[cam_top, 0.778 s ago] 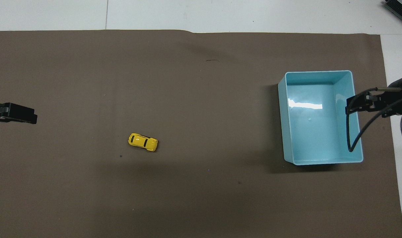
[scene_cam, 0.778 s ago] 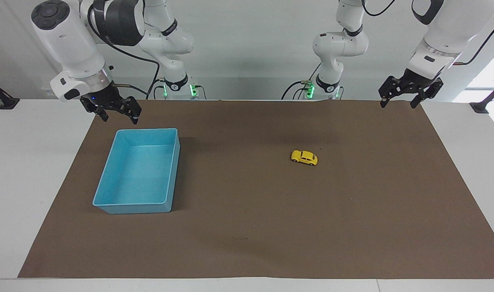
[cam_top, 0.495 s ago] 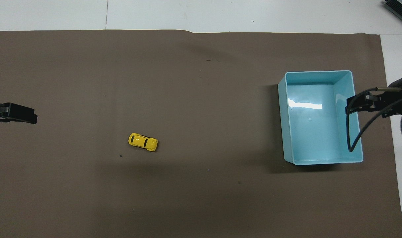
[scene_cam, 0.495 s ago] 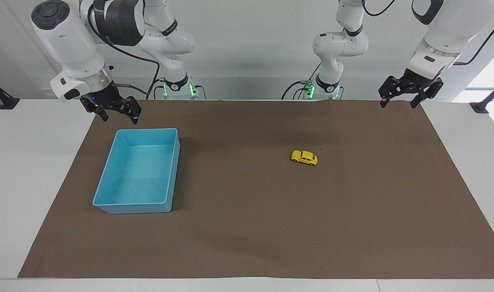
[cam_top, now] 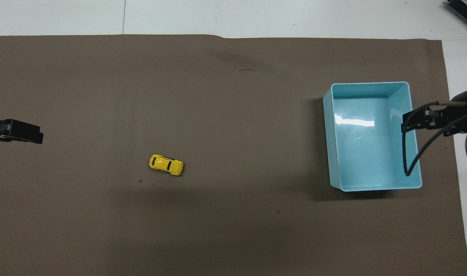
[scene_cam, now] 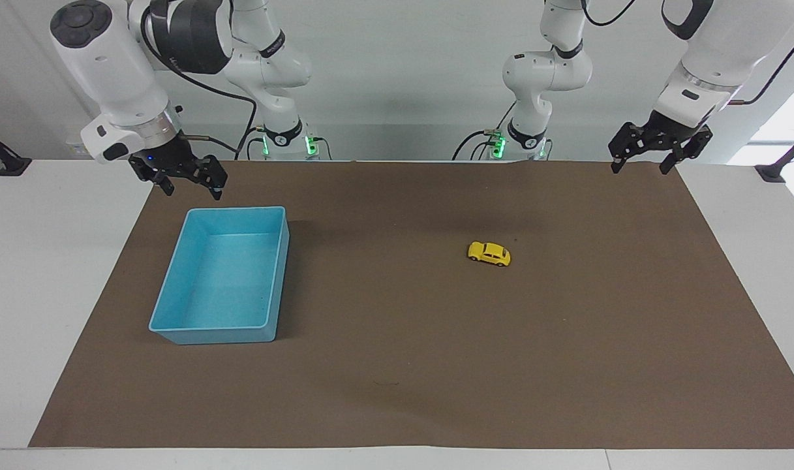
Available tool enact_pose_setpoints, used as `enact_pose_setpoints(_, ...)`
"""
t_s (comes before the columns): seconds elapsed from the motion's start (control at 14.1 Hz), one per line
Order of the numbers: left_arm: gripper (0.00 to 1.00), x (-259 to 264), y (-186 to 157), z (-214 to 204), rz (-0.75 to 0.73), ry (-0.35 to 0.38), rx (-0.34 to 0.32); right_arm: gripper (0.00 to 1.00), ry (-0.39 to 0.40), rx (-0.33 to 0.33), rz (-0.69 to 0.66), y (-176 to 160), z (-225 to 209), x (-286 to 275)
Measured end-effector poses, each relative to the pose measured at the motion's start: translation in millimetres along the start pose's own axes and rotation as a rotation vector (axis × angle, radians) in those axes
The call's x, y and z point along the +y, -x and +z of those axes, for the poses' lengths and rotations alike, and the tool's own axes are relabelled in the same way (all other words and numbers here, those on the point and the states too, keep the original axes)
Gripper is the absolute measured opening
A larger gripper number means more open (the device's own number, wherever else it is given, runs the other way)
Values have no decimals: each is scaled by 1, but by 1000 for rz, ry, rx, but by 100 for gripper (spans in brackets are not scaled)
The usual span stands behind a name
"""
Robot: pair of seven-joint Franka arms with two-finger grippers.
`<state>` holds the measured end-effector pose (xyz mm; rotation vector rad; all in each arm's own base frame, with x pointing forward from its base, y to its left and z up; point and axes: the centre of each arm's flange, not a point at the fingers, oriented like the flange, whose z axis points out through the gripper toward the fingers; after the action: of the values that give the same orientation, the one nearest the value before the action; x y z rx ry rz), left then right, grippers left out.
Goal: Wind up and store yellow beetle car
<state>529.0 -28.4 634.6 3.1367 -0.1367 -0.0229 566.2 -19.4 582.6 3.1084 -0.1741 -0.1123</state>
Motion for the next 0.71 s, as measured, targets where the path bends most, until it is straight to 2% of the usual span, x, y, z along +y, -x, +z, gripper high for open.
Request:
enact_pose_setpoints(0.35,100,0,0,1,-58,0,-1,100,0,0,0,0,0,0)
enact_pose_setpoints(0.5,100,2,0,3,-136,-1,-7,100,0,0,0,0,0,0)
enact_pose_setpoints(0.71,100,7,-1,9,-328,5,-21,100,0,0,0,0,0,0)
